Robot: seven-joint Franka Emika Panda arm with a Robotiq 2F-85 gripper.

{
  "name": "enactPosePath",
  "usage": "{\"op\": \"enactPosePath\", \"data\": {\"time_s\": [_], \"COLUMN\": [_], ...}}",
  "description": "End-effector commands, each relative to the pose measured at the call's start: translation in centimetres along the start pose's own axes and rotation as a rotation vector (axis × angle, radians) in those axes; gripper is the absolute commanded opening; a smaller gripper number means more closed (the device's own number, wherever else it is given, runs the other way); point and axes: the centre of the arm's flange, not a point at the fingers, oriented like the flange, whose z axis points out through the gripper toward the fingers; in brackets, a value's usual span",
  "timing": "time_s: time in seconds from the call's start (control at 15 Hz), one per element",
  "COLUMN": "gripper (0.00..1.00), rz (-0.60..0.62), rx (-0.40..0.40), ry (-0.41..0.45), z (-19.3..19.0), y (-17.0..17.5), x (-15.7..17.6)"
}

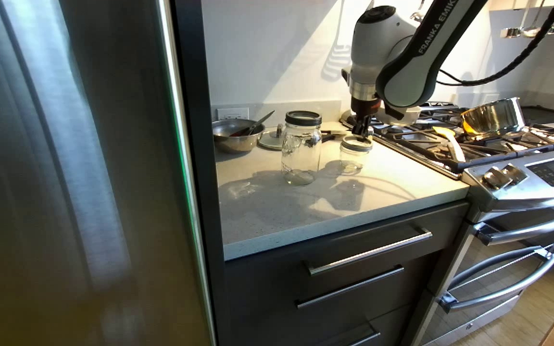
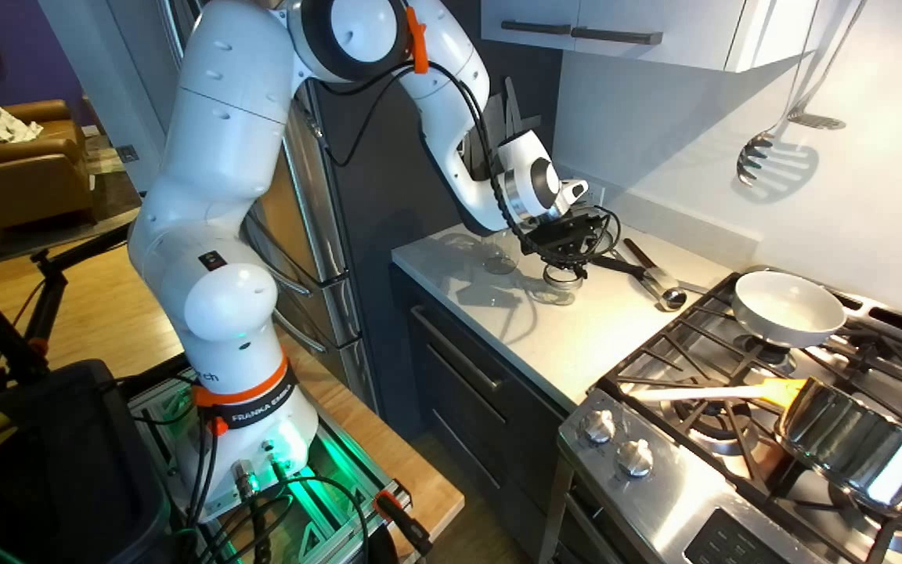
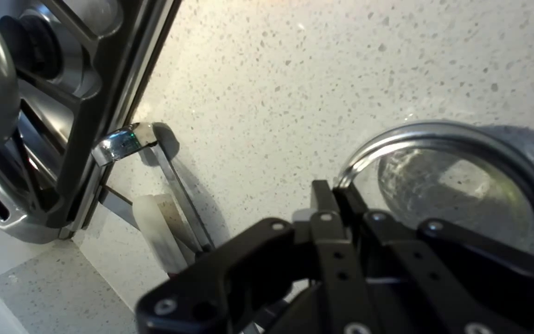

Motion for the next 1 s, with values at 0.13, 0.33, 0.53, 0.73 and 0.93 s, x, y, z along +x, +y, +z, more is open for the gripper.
{"op": "enactPosePath", "data": {"time_s": [0.13, 0.33, 0.53, 0.73, 0.93], "gripper": [0.02, 0.02, 0.02, 0.02, 0.02], "rz": [0.011, 0.016, 0.021, 0.022, 0.029], "rx": [0.019, 0.021, 0.020, 0.020, 0.030], "ry": [-0.014, -0.004, 0.003, 0.000, 0.002], "z": [1.7, 1.2, 0.7, 0.8, 0.9], "y": [-0.1, 0.0, 0.4, 0.6, 0.6], "x": [-0.6, -0.5, -0.6, -0.7, -0.9]}}
